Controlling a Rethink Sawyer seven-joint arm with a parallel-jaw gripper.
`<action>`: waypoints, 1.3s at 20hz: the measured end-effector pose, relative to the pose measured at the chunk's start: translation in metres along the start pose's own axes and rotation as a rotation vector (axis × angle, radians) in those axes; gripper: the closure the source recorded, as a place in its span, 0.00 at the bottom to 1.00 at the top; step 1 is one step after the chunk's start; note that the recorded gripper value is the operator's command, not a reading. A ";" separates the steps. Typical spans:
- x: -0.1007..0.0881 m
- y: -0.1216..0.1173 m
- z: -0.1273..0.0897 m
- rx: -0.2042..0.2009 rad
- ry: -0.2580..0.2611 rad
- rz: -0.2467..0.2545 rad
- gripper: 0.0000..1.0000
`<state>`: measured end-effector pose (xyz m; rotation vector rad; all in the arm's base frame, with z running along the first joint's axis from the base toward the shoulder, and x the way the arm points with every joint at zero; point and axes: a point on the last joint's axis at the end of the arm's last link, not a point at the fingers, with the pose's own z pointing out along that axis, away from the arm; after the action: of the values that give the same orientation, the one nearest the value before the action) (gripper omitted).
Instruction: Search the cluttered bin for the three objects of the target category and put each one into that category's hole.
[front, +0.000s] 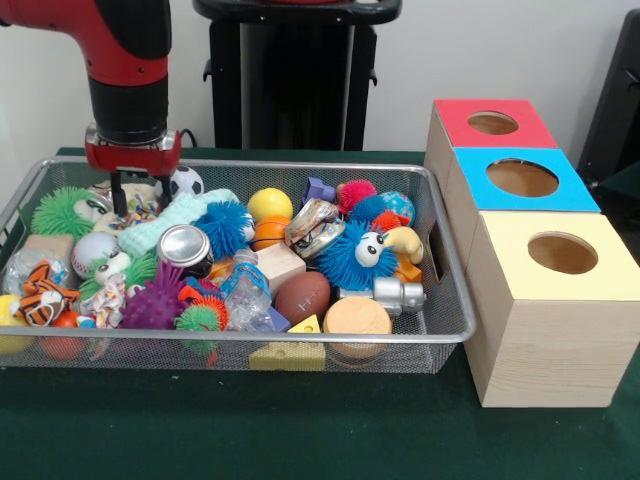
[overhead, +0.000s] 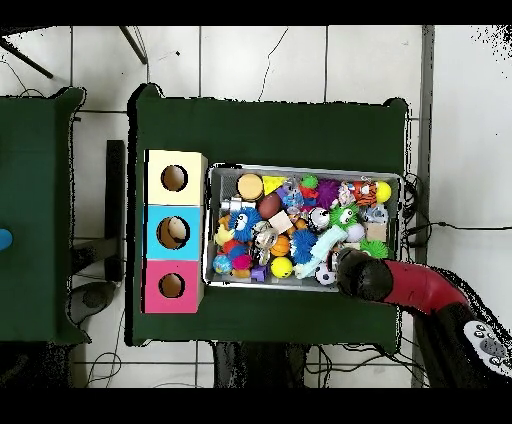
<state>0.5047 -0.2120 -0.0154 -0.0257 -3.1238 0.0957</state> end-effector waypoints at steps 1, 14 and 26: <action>0.000 -0.001 0.000 -0.001 -0.002 0.002 0.00; 0.000 -0.009 -0.001 -0.008 -0.008 0.025 0.00; -0.002 -0.008 -0.001 -0.012 -0.013 0.024 0.00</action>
<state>0.5069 -0.2195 -0.0136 -0.0624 -3.1374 0.0775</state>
